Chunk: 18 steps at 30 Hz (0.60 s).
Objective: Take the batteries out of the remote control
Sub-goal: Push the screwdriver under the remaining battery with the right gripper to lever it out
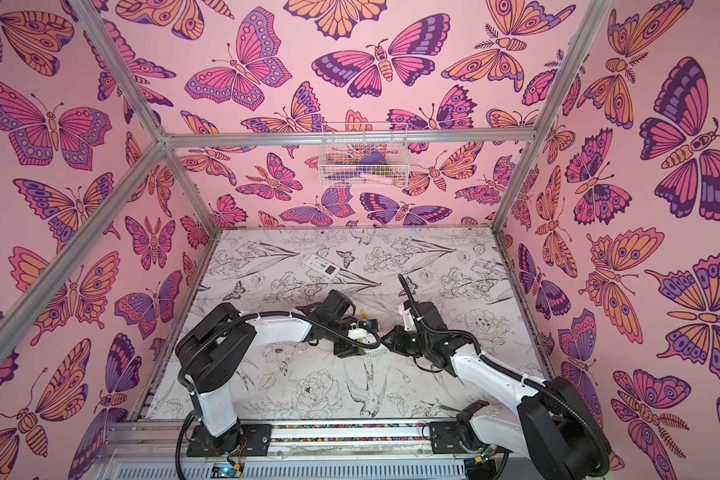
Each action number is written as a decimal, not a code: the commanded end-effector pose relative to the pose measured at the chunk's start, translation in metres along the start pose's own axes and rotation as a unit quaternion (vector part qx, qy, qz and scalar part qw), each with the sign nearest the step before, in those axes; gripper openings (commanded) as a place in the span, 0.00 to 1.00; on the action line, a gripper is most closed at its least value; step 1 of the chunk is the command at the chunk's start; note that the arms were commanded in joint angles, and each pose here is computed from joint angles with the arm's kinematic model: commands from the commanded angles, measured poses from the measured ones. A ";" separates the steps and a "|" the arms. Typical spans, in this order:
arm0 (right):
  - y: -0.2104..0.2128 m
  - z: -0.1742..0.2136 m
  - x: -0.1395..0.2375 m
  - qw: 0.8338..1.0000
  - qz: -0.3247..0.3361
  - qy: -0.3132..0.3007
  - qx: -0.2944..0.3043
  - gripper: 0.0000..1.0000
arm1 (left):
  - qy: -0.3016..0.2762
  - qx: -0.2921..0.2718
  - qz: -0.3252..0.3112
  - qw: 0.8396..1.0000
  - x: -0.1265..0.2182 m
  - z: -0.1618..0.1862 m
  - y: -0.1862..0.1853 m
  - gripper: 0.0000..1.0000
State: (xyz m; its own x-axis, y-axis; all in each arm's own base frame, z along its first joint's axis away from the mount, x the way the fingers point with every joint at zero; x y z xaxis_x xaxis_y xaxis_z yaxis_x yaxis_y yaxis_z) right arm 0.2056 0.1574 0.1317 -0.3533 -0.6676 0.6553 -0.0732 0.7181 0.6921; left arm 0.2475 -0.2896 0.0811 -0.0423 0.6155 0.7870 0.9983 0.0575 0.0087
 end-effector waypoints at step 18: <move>0.008 -0.015 -0.008 1.000 0.003 0.018 -0.025 0.00 | 0.069 0.030 0.024 0.997 -0.009 0.040 -0.012 0.47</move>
State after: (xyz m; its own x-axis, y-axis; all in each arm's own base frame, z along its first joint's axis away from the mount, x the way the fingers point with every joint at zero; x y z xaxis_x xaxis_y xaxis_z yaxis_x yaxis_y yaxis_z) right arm 0.2179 0.1650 0.1332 -0.3233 -0.6790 0.6591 -0.0419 0.7061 0.7069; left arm 0.2488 -0.2873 0.0805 -0.0391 0.6254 0.7794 0.9982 0.0598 0.0022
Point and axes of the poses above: each gripper's point midway between its finger pads, its own x axis back along the fingers, its own y axis along the line the jaws close on, z = x × y, the point moved 8 cm from there along x, back along the fingers, and after that the axes turned 2 degrees about x, right-handed, at the moved point
